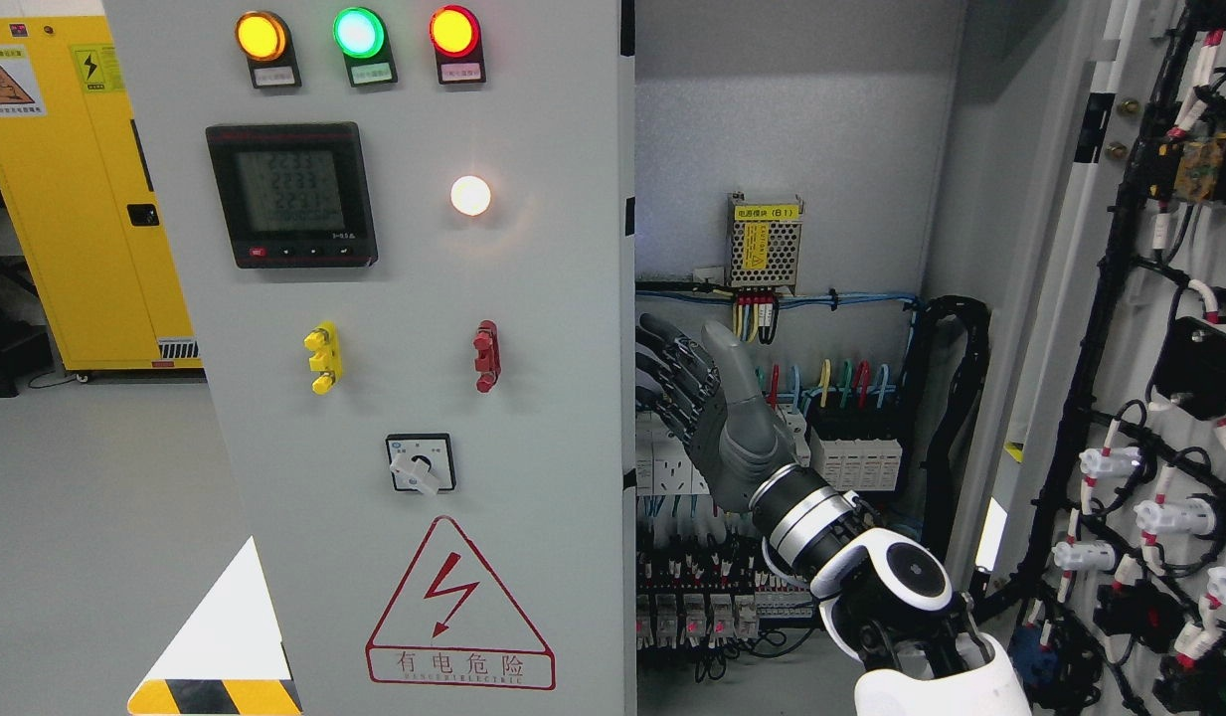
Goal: Open door with both hands
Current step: 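Reach the right hand into the cabinet behind the closed door's edge, then swing the closed door open with the right hand's back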
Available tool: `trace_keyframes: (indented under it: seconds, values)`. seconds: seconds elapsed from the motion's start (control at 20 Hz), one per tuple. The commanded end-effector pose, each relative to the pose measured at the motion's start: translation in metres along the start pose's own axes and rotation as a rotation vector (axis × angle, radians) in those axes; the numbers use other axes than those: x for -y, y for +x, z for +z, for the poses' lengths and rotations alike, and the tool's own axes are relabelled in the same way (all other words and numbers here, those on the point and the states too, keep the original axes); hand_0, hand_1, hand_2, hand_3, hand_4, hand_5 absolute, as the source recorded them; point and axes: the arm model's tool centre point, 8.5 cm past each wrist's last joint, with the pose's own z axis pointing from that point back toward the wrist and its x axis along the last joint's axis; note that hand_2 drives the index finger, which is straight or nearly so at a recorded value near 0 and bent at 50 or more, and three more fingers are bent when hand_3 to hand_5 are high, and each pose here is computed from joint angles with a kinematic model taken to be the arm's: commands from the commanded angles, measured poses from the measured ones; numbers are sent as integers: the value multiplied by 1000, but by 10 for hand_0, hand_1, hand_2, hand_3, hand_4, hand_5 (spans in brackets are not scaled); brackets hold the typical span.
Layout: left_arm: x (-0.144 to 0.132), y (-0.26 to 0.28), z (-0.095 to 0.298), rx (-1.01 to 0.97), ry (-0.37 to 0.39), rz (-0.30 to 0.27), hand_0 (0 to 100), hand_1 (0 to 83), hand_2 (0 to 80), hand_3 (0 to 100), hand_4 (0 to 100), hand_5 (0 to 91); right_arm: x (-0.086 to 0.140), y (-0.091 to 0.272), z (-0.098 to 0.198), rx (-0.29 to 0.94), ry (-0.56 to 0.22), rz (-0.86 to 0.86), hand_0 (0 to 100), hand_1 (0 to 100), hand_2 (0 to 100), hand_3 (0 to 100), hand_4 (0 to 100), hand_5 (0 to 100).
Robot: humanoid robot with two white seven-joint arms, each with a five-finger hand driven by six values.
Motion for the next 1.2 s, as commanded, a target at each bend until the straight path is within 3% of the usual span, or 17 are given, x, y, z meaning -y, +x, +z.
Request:
trace_keyframes:
  seconds: [0.0, 0.4, 0.6, 0.85, 1.0, 1.15]
  values:
    - [8, -1, 0, -3, -12, -1, 0, 0, 0, 0, 0, 0, 3, -2, -5, -15, 28, -9, 221, 11, 0, 0, 0, 0]
    - [9, -1, 0, -1, -13, 0, 0, 0, 0, 0, 0, 0, 6, 3, -7, -50, 46, -32, 222, 10, 0, 0, 0, 0]
    - [9, -1, 0, -1, -13, 0, 0, 0, 0, 0, 0, 0, 2, 3, -7, -57, 120, -38, 222, 10, 0, 0, 0, 0]
    - [8, -1, 0, -1, -12, -3, 0, 0, 0, 0, 0, 0, 6, 7, -5, -45, 127, -43, 222, 10, 0, 0, 0, 0]
    - [8, -1, 0, -1, -12, -3, 0, 0, 0, 0, 0, 0, -1, 7, -5, -46, 208, -45, 222, 10, 0, 0, 0, 0]
    - [8, -1, 0, -1, -12, -1, 0, 0, 0, 0, 0, 0, -2, 6, -6, -49, 212, -47, 222, 9, 0, 0, 0, 0]
